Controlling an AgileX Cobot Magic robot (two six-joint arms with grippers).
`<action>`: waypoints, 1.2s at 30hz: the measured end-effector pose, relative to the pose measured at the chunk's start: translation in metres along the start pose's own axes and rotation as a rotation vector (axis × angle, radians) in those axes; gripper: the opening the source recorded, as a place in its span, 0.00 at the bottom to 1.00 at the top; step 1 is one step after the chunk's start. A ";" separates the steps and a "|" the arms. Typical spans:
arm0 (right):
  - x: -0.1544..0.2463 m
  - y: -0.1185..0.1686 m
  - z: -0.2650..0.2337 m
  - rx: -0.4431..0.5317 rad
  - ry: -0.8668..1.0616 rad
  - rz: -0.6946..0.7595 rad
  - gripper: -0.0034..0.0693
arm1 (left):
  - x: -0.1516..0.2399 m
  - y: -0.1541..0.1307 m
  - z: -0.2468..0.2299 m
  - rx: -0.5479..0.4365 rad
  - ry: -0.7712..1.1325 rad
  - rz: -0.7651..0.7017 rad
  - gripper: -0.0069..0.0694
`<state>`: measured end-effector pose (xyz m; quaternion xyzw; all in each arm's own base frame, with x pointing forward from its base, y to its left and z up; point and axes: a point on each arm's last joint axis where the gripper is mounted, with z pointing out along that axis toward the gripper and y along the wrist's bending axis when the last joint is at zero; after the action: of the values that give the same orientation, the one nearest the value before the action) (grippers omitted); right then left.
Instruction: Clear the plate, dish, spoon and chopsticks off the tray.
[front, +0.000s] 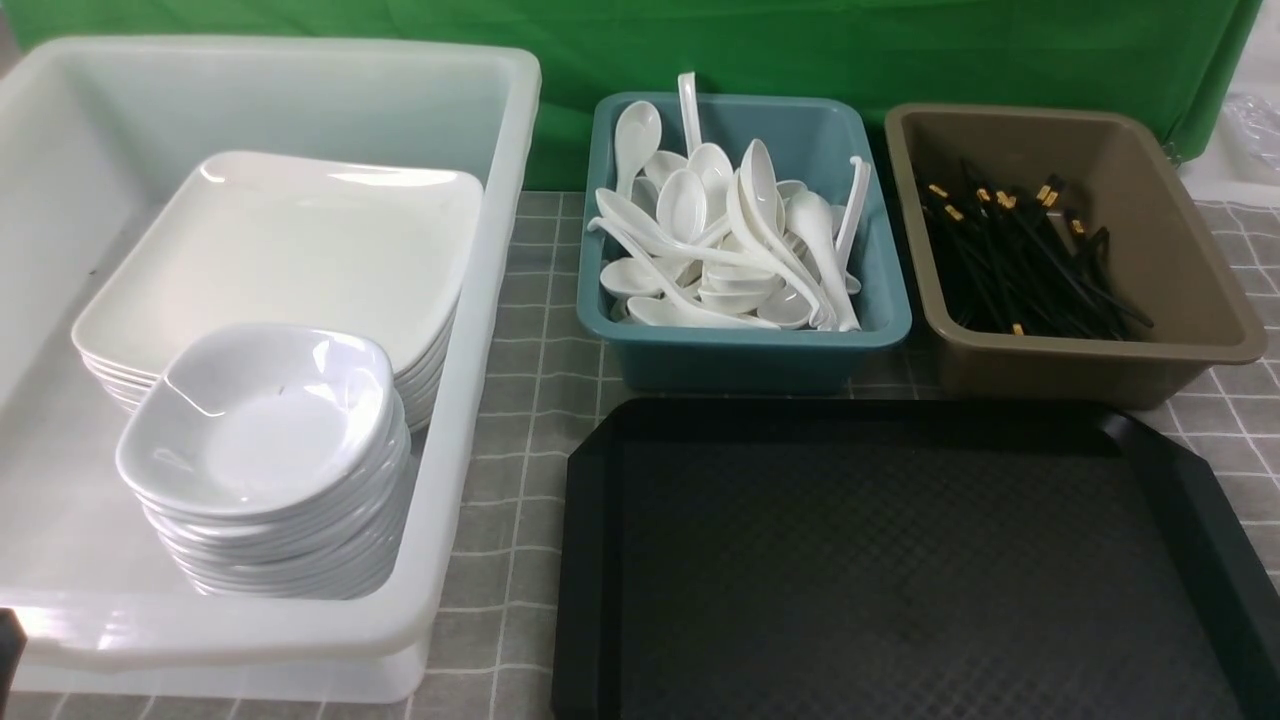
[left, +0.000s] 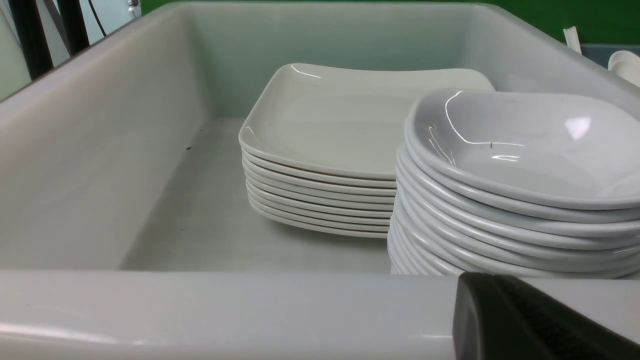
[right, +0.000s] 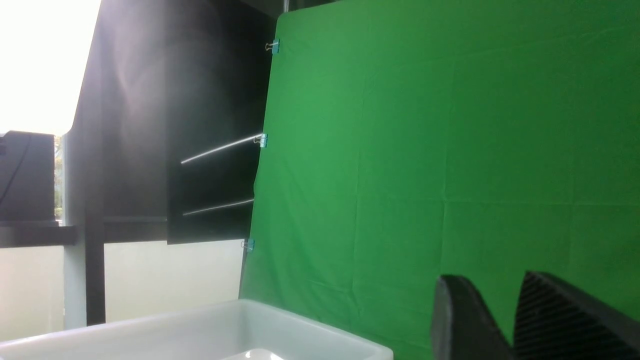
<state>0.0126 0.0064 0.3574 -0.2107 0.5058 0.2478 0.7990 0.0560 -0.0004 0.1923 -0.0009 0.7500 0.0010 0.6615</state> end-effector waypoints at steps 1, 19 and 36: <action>0.000 0.000 0.000 0.000 0.000 0.000 0.35 | 0.000 0.000 0.000 0.000 0.000 0.000 0.09; 0.001 0.003 0.000 -0.031 0.013 0.024 0.37 | 0.000 0.000 0.000 0.000 0.000 0.003 0.09; 0.097 -0.009 -0.008 0.381 0.479 -0.081 0.37 | 0.000 0.000 0.000 0.000 0.001 0.004 0.09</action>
<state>0.0476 0.0118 0.2667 -0.1294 0.7083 0.0599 0.6913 0.0559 -0.0004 0.1922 0.0006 0.7504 0.0025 0.6610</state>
